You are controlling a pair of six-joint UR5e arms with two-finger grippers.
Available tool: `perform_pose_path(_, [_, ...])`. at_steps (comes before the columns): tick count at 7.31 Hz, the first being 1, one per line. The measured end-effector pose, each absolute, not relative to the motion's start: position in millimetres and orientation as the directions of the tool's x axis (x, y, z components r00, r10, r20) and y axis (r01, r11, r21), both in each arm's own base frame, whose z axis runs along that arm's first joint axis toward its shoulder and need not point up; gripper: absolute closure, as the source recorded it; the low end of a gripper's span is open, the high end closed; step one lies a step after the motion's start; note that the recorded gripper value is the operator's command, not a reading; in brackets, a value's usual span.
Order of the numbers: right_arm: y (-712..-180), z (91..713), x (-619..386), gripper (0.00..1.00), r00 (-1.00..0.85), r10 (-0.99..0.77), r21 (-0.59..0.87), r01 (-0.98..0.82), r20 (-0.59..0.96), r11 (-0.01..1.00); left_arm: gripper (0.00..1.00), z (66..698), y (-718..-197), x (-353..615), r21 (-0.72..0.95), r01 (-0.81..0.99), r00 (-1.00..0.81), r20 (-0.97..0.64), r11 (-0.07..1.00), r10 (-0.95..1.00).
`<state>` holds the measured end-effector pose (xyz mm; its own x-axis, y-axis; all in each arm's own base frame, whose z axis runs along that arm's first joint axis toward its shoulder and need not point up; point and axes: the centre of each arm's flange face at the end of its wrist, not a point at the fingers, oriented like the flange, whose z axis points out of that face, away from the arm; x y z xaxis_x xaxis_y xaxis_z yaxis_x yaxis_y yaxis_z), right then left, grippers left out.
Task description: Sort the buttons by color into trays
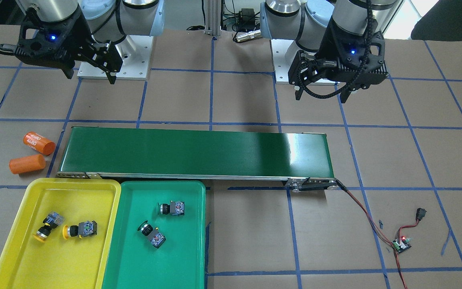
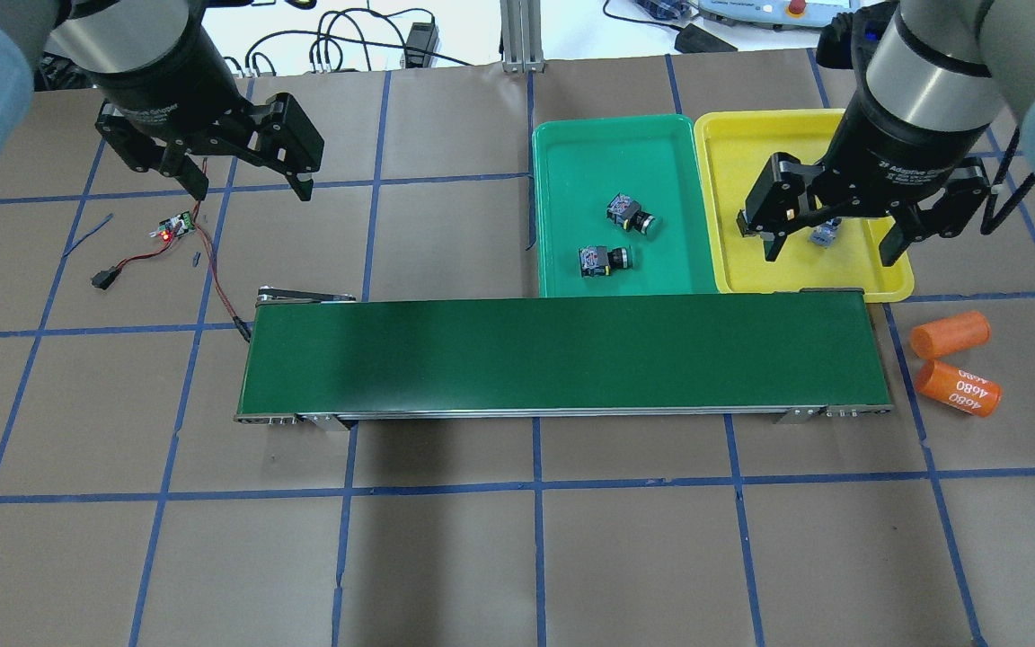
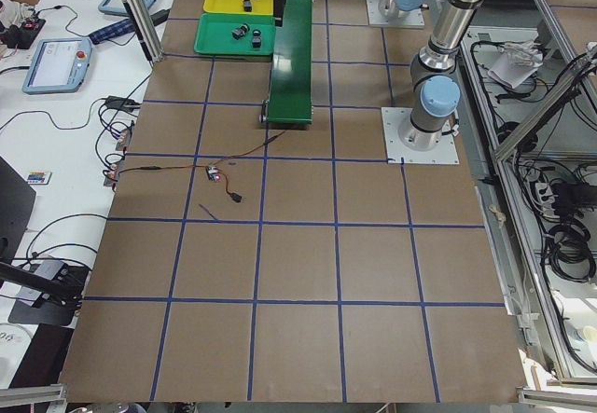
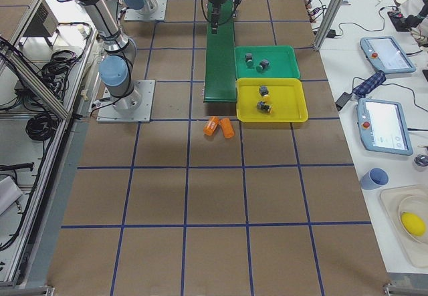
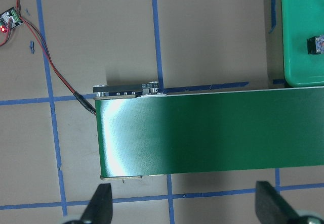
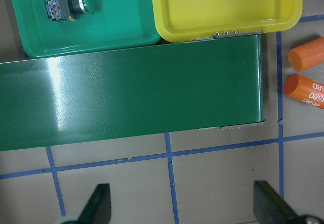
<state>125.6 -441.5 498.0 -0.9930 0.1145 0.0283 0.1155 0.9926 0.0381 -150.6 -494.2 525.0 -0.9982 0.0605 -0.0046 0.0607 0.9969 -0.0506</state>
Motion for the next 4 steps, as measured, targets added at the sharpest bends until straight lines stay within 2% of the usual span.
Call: perform_pose_path(4, [-439.3,499.8,125.3,0.00,-0.993,0.116,0.035,0.117,0.031,0.993,0.00,524.7,-494.4,-150.5,-0.050,0.061,-0.998,-0.005,0.997,0.061])
